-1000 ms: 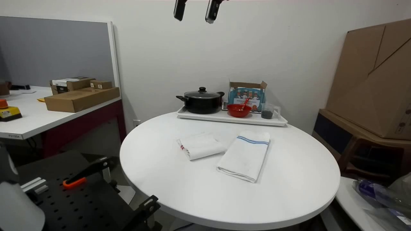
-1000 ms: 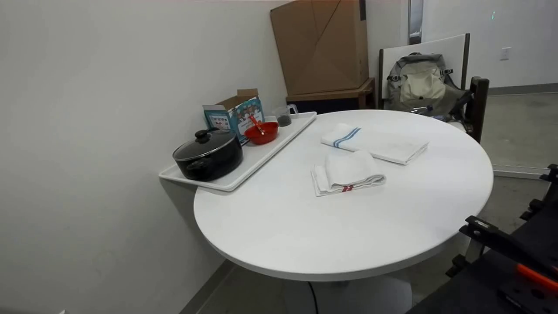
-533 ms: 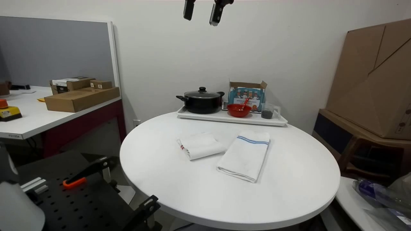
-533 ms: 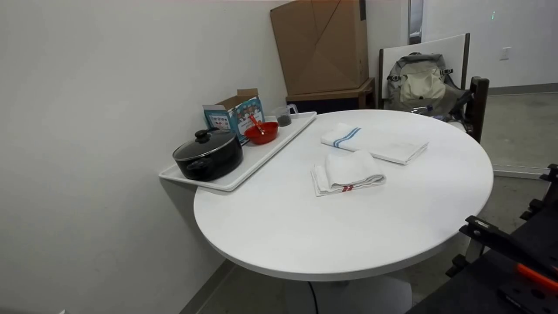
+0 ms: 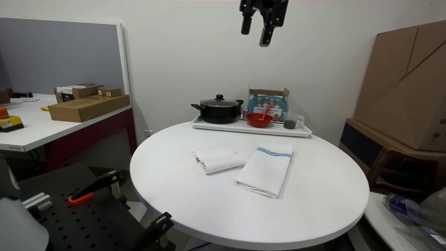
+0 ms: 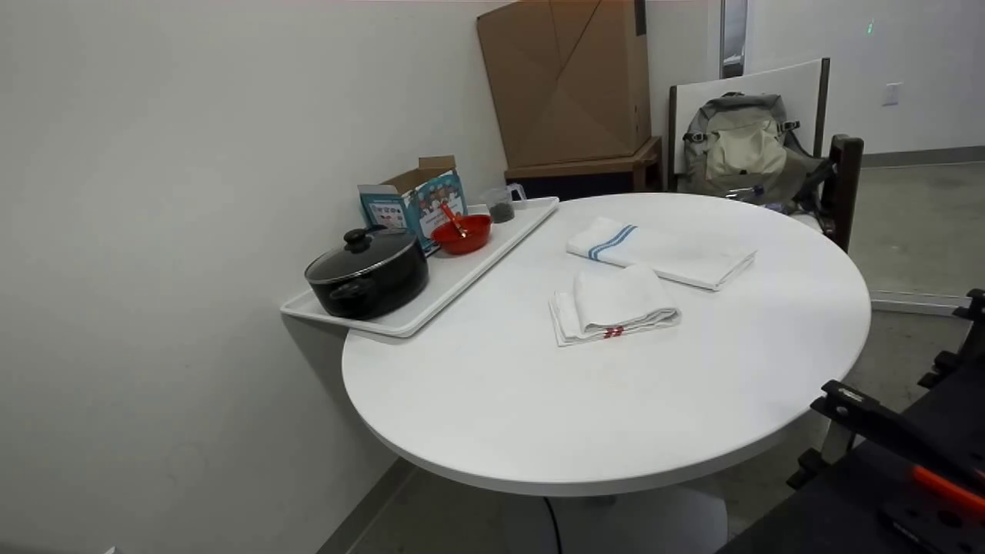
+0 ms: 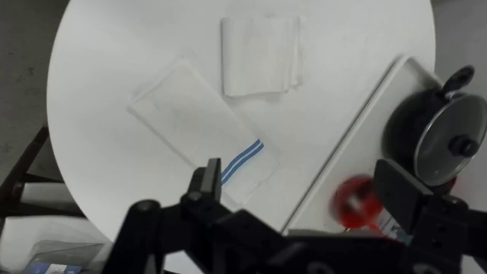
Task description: Fold the tea towel on the right
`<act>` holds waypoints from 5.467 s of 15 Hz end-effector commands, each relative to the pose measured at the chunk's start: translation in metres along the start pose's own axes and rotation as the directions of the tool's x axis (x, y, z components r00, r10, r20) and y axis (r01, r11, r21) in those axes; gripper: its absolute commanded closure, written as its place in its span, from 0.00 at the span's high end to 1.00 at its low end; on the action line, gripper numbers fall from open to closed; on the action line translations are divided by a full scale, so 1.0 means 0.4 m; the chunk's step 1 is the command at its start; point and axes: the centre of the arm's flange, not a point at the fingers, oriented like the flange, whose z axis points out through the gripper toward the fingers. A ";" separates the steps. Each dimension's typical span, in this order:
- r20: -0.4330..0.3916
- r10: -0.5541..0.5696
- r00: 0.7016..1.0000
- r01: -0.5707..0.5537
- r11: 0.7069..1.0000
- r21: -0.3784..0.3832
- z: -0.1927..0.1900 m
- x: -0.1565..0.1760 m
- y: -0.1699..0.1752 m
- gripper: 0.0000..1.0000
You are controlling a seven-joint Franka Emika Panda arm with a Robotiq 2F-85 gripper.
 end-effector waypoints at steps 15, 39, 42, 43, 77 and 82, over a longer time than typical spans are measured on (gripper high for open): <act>-0.067 0.722 0.689 -0.720 0.692 0.061 0.316 0.228 0.210 1.00; -0.167 0.717 0.677 -0.735 0.669 -0.113 0.782 0.142 0.314 1.00; -0.164 0.708 0.687 -0.727 0.673 -0.139 0.816 0.126 0.319 1.00; -0.155 0.708 0.689 -0.724 0.673 -0.147 0.827 0.120 0.319 1.00; -0.063 0.365 0.929 -0.370 0.919 -0.136 0.675 -0.162 0.227 0.08; -0.057 0.262 0.963 -0.266 0.960 -0.084 0.545 -0.252 0.224 0.08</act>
